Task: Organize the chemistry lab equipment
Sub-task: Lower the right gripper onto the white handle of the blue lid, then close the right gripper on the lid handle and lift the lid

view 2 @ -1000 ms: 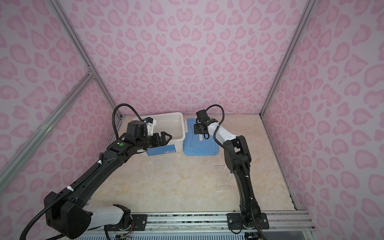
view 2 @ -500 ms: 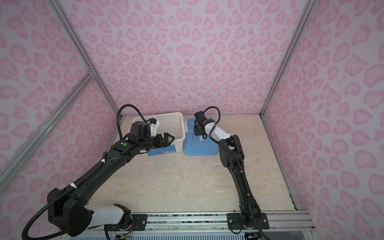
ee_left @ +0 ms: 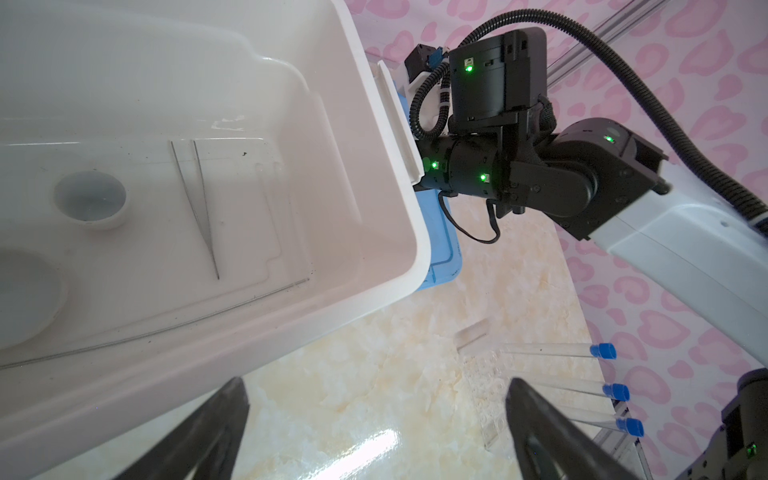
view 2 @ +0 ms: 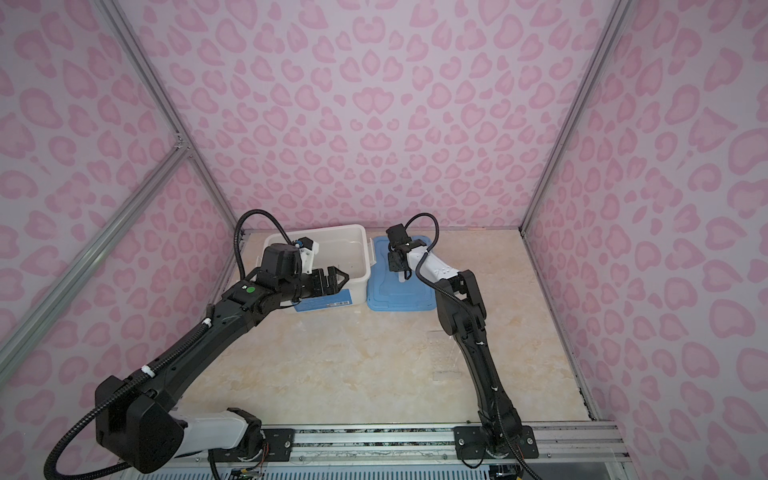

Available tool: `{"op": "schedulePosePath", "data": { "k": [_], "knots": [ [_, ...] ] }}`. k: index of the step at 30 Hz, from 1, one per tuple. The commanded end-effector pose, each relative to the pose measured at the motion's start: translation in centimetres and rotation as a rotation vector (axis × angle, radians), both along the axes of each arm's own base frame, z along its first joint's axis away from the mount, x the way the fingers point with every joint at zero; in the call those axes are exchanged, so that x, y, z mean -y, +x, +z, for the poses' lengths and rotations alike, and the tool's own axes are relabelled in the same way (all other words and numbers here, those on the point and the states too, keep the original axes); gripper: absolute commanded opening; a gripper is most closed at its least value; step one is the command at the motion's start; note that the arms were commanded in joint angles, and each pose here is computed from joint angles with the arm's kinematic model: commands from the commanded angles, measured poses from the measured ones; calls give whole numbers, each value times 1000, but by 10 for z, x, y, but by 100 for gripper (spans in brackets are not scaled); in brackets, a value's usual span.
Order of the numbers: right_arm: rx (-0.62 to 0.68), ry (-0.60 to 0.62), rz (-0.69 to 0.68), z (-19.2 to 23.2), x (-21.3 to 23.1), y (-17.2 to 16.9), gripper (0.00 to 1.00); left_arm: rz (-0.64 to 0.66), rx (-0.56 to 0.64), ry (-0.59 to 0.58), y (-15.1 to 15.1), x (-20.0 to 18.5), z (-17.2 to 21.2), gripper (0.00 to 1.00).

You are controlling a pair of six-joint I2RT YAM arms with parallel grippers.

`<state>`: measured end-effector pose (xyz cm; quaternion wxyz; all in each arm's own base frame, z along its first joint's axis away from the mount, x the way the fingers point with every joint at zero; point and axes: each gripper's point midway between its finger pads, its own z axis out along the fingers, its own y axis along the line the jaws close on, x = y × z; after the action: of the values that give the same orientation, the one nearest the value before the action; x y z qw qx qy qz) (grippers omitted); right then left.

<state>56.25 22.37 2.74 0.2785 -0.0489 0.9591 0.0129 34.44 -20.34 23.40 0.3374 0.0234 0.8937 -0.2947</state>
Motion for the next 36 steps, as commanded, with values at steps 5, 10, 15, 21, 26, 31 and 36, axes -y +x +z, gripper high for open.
{"op": "schedulePosePath", "data": {
  "k": [5, 10, 15, 21, 26, 31, 36],
  "knots": [
    [-148, 26, -17, -36, 12, -25, 19, 6, 30, -7, 4, 1, 7, 98],
    [-98, -48, -1, -20, 14, -21, 15, 3, 36, -11, 4, 1, 10, 98],
    [-67, -64, 8, -2, 16, -19, 13, 5, 38, -10, 4, 0, 10, 98],
    [-41, -47, 32, 21, 16, -20, 11, 9, 41, -8, 3, -1, 10, 98],
    [-43, -26, 49, 31, 23, -23, 10, 13, 44, -7, 3, -3, 10, 98],
    [-19, -26, 58, 44, 28, -27, 9, 15, 42, -7, 3, -3, 8, 98],
    [20, -15, 53, 68, 36, -29, 8, 20, 50, -6, 4, -5, 11, 98]
  ]
}}
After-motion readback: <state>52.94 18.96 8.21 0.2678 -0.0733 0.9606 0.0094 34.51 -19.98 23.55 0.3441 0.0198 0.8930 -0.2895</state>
